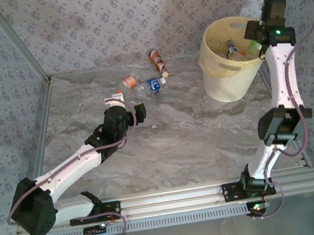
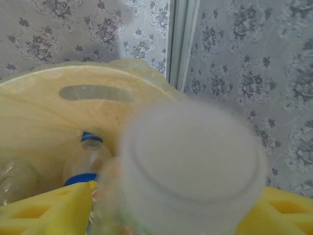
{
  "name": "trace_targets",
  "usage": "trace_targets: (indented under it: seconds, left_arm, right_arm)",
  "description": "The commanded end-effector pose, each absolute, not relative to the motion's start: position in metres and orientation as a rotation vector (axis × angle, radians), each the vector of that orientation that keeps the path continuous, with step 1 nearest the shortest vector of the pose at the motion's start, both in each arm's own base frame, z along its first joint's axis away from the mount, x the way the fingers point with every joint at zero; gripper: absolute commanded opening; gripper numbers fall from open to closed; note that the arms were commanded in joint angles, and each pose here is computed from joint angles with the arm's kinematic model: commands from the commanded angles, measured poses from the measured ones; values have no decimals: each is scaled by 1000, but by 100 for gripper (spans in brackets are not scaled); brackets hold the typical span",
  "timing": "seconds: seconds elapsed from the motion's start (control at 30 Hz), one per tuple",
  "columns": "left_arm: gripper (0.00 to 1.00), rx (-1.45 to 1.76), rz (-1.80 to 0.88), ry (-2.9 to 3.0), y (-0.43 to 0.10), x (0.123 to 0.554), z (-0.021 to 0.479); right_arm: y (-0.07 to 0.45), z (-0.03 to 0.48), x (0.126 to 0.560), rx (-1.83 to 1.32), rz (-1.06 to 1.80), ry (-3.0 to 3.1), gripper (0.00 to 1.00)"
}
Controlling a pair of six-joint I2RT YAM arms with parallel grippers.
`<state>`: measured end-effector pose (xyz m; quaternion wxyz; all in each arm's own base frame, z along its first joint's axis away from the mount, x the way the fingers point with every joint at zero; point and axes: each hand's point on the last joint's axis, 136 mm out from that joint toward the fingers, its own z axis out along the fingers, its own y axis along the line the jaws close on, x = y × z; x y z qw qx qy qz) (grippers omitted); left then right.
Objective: Put the plastic bottles in the bin
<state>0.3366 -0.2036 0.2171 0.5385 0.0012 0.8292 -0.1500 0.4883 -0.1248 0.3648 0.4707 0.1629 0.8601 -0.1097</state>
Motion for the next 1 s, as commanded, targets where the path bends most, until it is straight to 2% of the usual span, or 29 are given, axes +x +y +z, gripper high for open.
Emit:
trace_targets:
  seconds: [0.0, 0.07, 0.37, 0.47, 0.73, 0.97]
  left_arm:
    - [98, -43, -344, 1967, -194, 336, 219]
    - [98, -51, -339, 1973, -191, 336, 217]
    - [98, -57, -342, 2013, -193, 344, 205]
    - [98, -57, -348, 2027, -195, 348, 203]
    - [98, -63, -351, 2040, -196, 349, 200]
    - [98, -63, -340, 2047, -194, 349, 199]
  right_arm:
    - [-110, 373, 486, 337, -283, 2152, 90]
    - [-98, 385, 487, 315, -201, 2109, 100]
    - [-62, 422, 460, 224, 90, 1882, 100]
    - [-66, 412, 459, 238, 118, 1886, 100]
    - [-31, 374, 483, 190, 525, 2001, 100]
    - [12, 383, 483, 91, 666, 1971, 100]
